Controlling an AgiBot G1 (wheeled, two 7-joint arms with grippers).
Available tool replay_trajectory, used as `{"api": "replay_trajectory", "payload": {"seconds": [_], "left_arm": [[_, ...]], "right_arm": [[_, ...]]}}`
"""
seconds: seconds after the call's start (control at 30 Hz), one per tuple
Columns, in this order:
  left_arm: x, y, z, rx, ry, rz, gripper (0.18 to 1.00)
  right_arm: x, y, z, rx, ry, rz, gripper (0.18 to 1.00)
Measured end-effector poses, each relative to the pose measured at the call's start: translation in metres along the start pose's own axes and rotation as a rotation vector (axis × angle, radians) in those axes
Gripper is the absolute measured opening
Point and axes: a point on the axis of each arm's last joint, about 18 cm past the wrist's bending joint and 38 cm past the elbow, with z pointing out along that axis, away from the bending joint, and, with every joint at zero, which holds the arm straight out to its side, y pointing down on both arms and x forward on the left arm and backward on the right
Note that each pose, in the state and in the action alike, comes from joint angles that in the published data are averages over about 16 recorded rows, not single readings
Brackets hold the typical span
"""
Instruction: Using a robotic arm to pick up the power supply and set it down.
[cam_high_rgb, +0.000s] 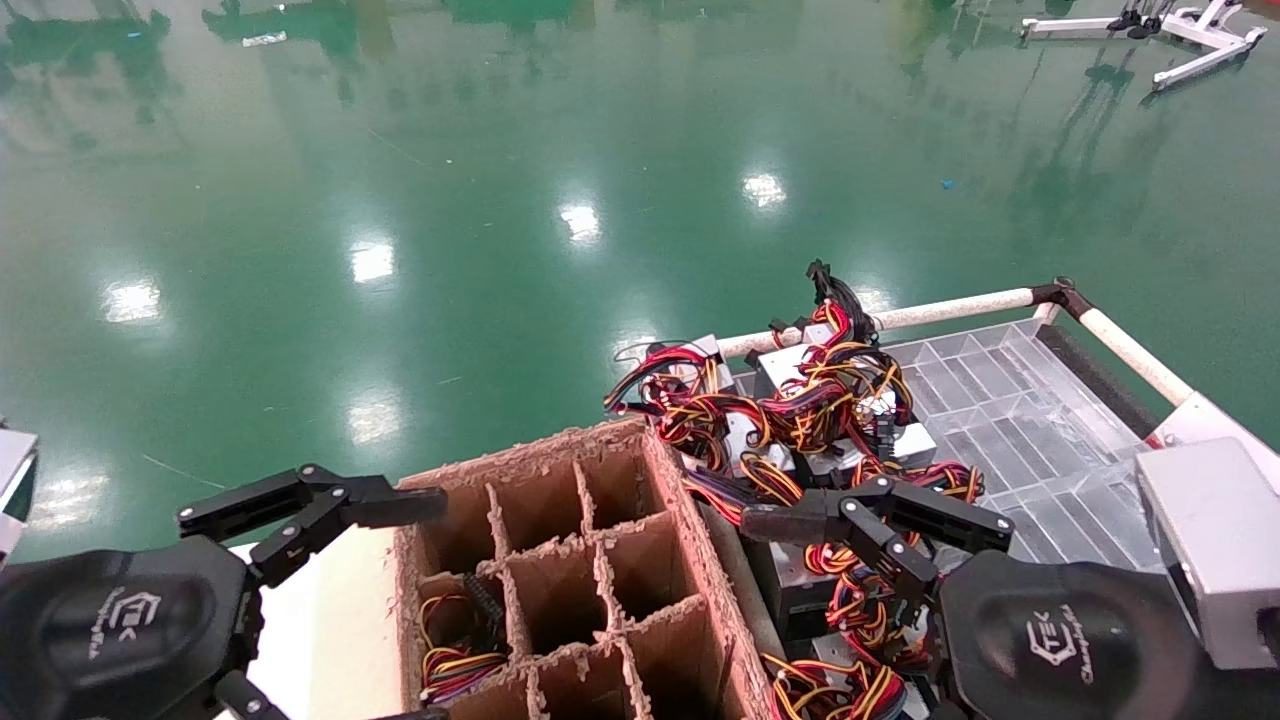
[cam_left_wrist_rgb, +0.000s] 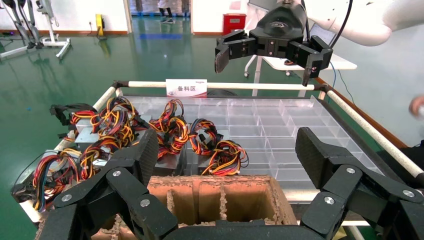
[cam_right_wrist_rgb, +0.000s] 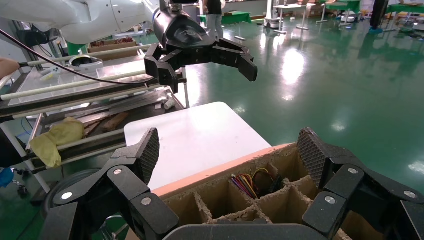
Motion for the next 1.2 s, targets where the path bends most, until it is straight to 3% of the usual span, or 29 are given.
{"api": "replay_trajectory", "payload": {"seconds": [0.27, 0.67, 0.9, 1.2], "left_arm": [[0.000, 0.000, 0.000, 0.000, 0.000, 0.000, 0.979], [0.000, 0.000, 0.000, 0.000, 0.000, 0.000, 0.851], [0.000, 0.000, 0.000, 0.000, 0.000, 0.000, 0.706], [0.000, 0.000, 0.000, 0.000, 0.000, 0.000, 0.484]], "right_arm": [[0.000, 0.000, 0.000, 0.000, 0.000, 0.000, 1.001], [0.002, 0.012, 0.006, -0.050, 0.005, 0.003, 1.001], [0.007, 0.039, 0.030, -0.133, -0.002, 0.010, 1.001], [0.019, 0.078, 0.095, -0.236, -0.048, -0.020, 1.001]]}}
